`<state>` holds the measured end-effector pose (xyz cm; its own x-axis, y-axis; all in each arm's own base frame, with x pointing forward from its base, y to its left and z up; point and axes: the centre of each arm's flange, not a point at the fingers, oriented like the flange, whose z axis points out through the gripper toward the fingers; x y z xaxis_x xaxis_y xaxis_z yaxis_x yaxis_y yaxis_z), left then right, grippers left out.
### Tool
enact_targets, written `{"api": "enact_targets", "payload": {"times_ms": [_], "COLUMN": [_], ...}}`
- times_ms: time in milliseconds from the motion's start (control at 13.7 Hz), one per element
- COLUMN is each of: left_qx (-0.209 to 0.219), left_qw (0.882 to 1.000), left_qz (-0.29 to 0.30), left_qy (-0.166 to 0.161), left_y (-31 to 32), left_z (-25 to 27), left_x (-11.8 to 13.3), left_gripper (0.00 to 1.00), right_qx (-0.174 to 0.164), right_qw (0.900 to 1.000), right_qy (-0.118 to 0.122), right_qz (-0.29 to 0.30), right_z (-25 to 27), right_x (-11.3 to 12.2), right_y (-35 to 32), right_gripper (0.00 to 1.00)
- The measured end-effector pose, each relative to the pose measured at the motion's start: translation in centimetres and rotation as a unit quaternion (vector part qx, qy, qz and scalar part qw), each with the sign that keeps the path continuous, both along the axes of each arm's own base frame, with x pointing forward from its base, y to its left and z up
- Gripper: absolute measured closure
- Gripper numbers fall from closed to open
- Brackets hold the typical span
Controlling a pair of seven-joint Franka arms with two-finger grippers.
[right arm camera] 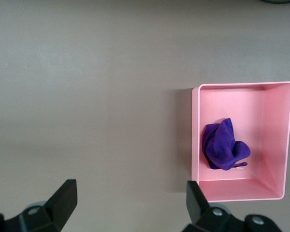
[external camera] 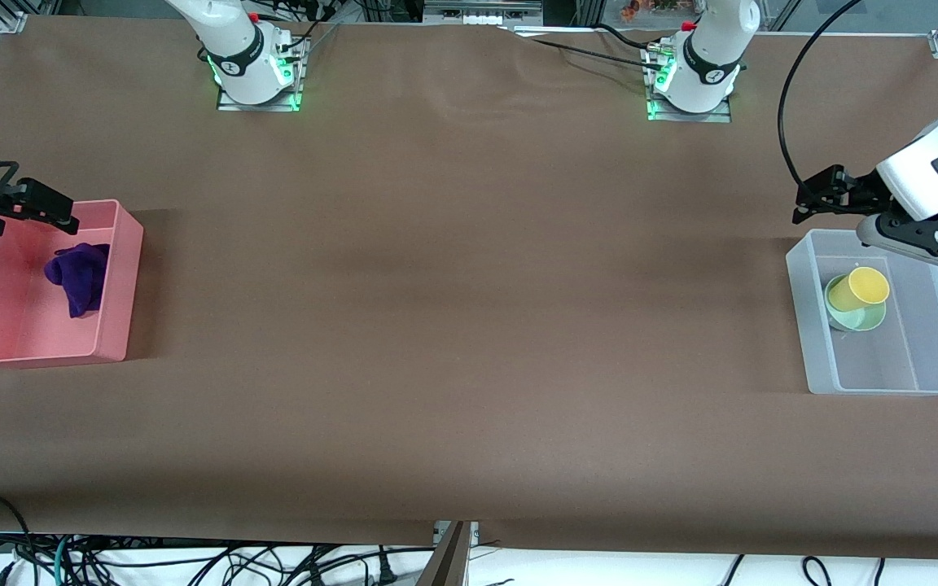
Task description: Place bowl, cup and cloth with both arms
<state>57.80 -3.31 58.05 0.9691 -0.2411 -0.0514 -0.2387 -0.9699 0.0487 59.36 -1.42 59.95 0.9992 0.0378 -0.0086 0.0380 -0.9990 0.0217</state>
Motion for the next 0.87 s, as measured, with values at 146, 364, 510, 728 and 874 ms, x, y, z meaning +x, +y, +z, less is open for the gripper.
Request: {"api": "enact_targets", "payload": {"times_ms": [146, 364, 510, 728, 874], "left_qx": [0.007, 0.01, 0.01, 0.011, 0.011], "left_qw": [1.0, 1.0, 1.0, 1.0, 1.0], "left_qz": [0.011, 0.01, 0.011, 0.014, 0.014], "left_qy": [0.0, 0.0, -0.001, 0.004, 0.004], "left_y": [0.7, 0.0, -0.1, 0.2, 0.3], "left_z": [-1.4, -1.5, -1.2, -1.3, -1.3], "left_x": [-1.3, -2.9, -3.4, -3.5, -3.5], "left_gripper": [0.0, 0.0, 0.0, 0.0, 0.0], "right_qx": [0.0, 0.0, 0.0, 0.0, 0.0], "right_qw": [1.0, 1.0, 1.0, 1.0, 1.0], "right_qy": [0.0, 0.0, 0.0, 0.0, 0.0], "right_qz": [0.0, 0.0, 0.0, 0.0, 0.0], "right_z": [0.0, 0.0, 0.0, 0.0, 0.0], "right_x": [0.0, 0.0, 0.0, 0.0, 0.0], "right_y": [0.0, 0.0, 0.1, 0.1, 0.0], "right_gripper": [0.0, 0.0, 0.0, 0.0, 0.0]}}
